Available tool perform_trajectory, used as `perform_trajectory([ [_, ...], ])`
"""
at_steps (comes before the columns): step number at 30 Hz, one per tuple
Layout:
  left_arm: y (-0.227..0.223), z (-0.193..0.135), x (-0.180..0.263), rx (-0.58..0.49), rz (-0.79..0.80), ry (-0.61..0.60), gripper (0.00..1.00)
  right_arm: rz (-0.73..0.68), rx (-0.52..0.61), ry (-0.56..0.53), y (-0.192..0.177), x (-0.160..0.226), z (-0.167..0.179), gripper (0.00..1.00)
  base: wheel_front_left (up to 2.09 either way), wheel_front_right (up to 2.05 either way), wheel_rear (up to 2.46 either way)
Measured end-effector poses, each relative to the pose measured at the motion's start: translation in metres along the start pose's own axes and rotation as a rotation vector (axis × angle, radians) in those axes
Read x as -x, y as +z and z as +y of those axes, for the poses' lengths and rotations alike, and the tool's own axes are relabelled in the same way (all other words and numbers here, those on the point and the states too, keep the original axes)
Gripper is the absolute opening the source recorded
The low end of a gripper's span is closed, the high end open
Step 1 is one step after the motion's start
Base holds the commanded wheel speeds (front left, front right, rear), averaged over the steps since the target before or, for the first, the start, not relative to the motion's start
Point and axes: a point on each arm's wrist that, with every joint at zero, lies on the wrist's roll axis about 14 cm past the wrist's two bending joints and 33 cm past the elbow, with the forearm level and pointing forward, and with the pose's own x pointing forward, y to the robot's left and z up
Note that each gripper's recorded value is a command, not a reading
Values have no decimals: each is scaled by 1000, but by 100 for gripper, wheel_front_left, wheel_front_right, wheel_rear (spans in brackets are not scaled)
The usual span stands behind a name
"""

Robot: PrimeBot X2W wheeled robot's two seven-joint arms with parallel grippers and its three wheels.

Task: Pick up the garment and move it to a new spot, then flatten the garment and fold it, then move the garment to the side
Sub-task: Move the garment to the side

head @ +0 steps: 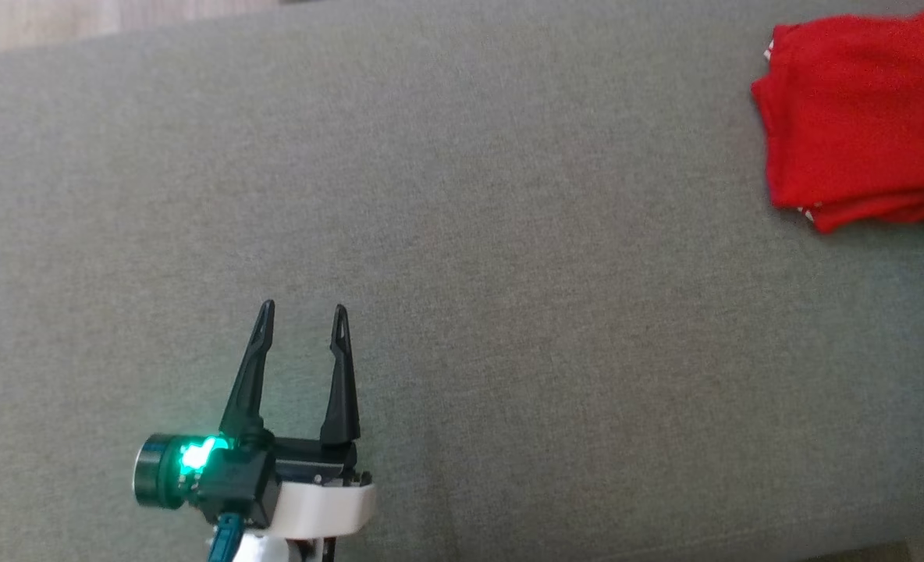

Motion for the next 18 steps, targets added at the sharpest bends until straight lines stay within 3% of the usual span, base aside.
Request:
perform_trajectory([
  [3,7,0,4,-7,-16,3,100,-31,7,21,-3,10,18,100,0,0,0],
  [8,21,2,19,-24,-49,15,100,-25,-71,141,-30,41,90,100,0,0,0],
  [18,27,18,77,-6,-54,106,100,-129,-328,357,-45,127,213,100,0,0,0],
])
